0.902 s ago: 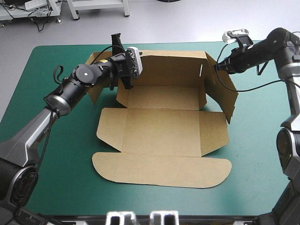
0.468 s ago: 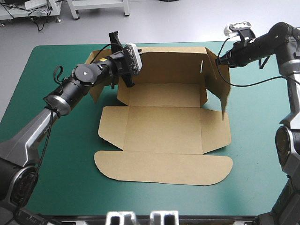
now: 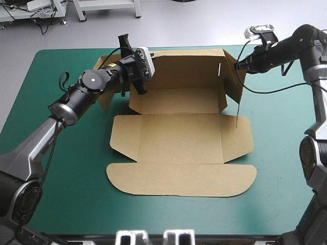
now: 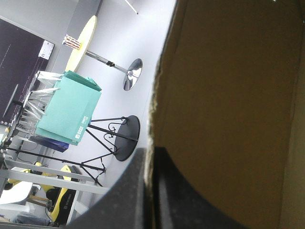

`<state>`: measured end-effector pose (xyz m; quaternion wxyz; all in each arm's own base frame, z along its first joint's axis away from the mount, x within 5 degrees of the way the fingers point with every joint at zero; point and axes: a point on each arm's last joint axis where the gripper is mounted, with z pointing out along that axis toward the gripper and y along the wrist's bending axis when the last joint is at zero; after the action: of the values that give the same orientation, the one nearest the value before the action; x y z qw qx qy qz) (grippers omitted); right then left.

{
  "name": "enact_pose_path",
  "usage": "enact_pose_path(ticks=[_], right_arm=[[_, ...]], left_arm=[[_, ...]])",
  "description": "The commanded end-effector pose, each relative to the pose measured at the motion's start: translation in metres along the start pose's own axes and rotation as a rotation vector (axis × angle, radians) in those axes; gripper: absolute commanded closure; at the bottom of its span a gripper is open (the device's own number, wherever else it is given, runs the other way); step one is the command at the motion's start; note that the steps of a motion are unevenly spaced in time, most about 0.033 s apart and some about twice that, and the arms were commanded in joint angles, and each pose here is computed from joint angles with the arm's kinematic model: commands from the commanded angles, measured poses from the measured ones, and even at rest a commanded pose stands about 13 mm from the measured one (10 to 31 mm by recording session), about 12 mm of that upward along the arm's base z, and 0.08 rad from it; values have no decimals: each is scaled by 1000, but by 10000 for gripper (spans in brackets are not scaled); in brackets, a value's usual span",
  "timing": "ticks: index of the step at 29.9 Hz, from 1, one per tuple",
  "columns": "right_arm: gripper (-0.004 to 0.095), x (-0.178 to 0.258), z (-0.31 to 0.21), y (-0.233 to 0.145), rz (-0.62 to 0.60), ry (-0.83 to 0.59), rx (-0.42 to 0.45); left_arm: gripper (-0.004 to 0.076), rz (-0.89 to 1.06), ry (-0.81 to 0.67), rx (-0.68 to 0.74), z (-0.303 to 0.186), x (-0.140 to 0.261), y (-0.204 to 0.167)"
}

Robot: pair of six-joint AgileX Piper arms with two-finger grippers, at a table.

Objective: Fold the box

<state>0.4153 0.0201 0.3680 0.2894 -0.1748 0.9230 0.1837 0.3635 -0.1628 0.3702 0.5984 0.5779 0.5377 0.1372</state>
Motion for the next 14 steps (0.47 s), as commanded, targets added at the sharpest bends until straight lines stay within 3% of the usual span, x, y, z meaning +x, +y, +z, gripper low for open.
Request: enact_pose_path(ticks=[1, 8, 14], right_arm=[[927, -4, -23, 16, -3, -66, -48], [925, 20, -4, 20, -77, -14, -150], [925, 28, -10, 25, -152, -75, -121]], left_arm=[[733, -24, -21, -111, -19, -14, 25], [733, 4, -21, -72, -13, -12, 19], [733, 78, -34, 18, -8, -11, 7]])
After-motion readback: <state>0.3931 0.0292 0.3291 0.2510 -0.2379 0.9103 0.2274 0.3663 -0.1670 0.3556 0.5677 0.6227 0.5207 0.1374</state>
